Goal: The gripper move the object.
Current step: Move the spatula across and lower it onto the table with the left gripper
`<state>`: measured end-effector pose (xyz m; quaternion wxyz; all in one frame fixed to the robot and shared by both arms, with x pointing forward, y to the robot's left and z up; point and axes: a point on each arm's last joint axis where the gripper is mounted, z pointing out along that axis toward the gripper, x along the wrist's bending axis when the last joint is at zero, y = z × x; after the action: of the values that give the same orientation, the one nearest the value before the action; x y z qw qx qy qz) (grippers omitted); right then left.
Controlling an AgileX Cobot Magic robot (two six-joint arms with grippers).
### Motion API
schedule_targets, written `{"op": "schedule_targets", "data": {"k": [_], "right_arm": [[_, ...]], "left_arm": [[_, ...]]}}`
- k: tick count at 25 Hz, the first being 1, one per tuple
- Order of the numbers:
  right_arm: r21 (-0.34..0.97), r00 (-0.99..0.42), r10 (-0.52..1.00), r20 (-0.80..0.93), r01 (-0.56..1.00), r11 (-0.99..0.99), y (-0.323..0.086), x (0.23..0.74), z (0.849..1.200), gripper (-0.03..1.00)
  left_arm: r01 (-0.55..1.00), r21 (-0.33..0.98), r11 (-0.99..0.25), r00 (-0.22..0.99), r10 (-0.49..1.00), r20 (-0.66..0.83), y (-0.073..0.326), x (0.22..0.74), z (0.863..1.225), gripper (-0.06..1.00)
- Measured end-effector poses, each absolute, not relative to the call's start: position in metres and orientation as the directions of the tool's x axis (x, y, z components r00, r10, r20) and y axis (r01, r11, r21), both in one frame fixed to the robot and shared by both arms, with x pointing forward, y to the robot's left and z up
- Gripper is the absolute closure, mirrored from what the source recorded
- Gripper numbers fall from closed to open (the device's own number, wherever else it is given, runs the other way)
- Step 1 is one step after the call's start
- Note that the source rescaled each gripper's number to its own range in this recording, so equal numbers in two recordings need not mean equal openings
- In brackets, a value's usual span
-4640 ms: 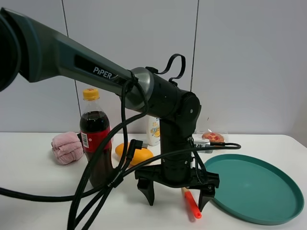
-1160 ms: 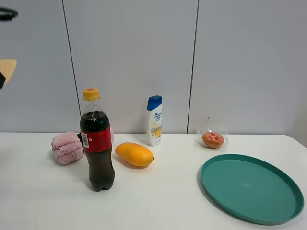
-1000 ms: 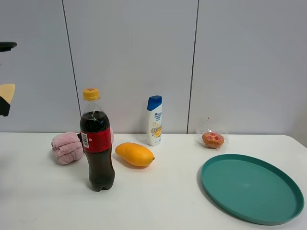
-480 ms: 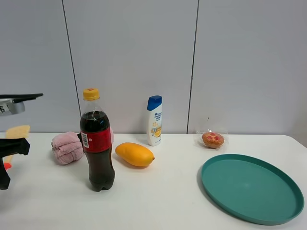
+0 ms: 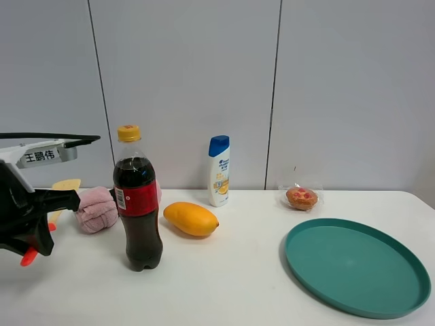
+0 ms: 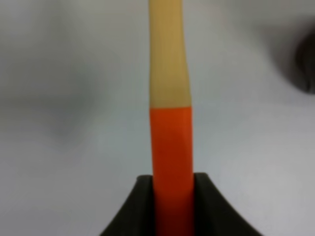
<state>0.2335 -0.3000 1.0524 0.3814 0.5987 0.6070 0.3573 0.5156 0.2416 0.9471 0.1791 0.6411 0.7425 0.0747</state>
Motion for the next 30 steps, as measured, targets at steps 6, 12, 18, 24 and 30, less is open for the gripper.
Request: {"op": "schedule_targets", "data": {"k": [6, 12, 18, 24, 30], "right_arm": [[0.890, 0.008, 0.999, -0.035, 0.454, 0.028, -0.300, 0.234, 1.052, -0.03], [0.890, 0.008, 0.999, -0.035, 0.454, 0.028, -0.300, 0.234, 1.052, -0.03], [0.890, 0.008, 0.999, -0.035, 0.454, 0.028, -0.300, 0.234, 1.052, -0.03], [0.890, 0.008, 0.999, -0.035, 0.454, 0.028, -0.300, 0.234, 1.052, -0.03], [0.890, 0.008, 0.999, -0.035, 0.454, 0.028, -0.300, 0.234, 1.052, -0.03]], "left_arm": [[0.949, 0.270, 0.161, -0.114, 0.977, -0.181, 0.237, 0.521, 0.931, 0.94], [0.958, 0.237, 0.164, -0.121, 0.975, -0.187, 0.236, 0.520, 0.925, 0.94], [0.971, 0.230, 0.059, -0.022, 0.987, -0.162, 0.236, 0.518, 0.924, 0.94], [0.966, 0.237, -0.104, 0.136, 0.983, -0.124, 0.236, 0.516, 0.924, 0.94], [0.932, 0.269, -0.242, 0.273, 0.958, -0.084, 0.236, 0.518, 0.924, 0.94]]}}
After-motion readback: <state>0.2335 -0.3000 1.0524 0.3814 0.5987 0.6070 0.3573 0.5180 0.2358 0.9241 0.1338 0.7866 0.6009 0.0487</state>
